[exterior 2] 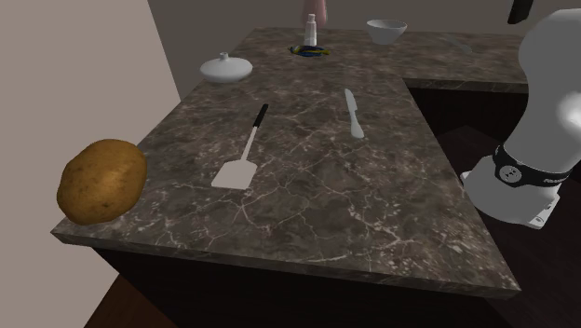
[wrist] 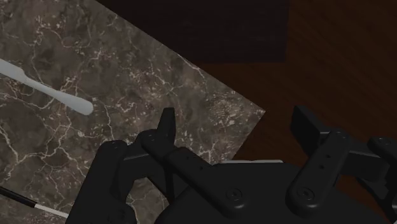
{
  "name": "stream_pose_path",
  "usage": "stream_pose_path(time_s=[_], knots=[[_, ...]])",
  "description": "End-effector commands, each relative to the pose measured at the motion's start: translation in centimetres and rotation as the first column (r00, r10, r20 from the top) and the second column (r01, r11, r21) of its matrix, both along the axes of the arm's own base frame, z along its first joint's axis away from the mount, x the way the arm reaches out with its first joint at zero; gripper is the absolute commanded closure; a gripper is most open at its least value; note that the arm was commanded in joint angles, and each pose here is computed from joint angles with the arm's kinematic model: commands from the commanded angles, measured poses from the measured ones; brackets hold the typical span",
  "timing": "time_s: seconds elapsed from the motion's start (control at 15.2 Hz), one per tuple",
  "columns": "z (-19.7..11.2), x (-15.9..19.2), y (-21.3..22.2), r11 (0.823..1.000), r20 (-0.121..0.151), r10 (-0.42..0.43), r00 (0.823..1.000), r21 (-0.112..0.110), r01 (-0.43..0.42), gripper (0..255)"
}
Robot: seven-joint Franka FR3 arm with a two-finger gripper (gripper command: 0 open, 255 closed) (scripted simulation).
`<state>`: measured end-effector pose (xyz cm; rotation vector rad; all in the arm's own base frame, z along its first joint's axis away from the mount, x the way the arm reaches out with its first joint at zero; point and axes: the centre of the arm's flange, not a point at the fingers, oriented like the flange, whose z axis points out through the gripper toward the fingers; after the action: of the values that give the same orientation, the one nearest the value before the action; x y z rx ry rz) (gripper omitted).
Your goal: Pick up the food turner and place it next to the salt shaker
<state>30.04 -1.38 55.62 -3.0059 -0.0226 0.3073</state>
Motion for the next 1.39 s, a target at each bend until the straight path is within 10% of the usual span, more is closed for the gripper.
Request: stream_pose_path(time_s=[0.0,0.66,1.32], knots=[[0.0,0.0,0.0,1.0,0.0,0.0,1.0,0.0,0.0,0],[-6.0,3.6,-9.8,0.957,0.054,0.289,0.956,-0.022,-0.288,0],[-11.5,10.3,-18.2,0.833,0.099,0.553,0.827,-0.058,-0.55,0]])
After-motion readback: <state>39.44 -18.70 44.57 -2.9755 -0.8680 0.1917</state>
